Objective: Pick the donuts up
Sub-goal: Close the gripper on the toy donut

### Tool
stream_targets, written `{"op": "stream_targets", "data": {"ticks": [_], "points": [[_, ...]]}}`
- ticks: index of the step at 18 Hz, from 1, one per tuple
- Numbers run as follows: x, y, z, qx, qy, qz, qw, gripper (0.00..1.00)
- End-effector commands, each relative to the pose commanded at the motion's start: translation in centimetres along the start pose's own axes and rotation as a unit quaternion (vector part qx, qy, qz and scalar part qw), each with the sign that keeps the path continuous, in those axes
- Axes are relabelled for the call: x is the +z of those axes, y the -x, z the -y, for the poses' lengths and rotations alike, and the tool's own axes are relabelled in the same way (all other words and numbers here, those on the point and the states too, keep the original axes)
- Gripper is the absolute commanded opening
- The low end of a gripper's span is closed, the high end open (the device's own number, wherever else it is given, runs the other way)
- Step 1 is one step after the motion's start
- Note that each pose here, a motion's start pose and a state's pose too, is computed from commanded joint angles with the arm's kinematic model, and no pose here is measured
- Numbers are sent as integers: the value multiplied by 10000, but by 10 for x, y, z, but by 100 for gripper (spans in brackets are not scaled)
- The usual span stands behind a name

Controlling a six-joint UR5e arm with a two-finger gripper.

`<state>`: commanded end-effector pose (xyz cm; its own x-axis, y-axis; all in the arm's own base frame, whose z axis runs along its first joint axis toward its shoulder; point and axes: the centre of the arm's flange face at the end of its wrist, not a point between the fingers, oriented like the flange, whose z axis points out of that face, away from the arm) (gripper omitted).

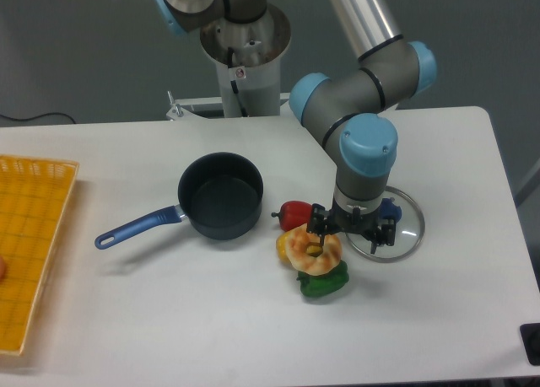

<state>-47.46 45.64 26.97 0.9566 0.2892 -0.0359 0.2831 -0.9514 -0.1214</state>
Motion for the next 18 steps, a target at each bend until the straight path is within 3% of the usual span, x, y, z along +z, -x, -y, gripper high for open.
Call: {"op": "stream_targets", "data": {"ticks": [13, 15, 18], "points": [[21, -7, 3, 108, 121, -76, 9998, 85], [22, -8, 3, 137, 132, -87, 9998, 81], [22, -8, 3, 183, 132, -88, 9997, 67]]}}
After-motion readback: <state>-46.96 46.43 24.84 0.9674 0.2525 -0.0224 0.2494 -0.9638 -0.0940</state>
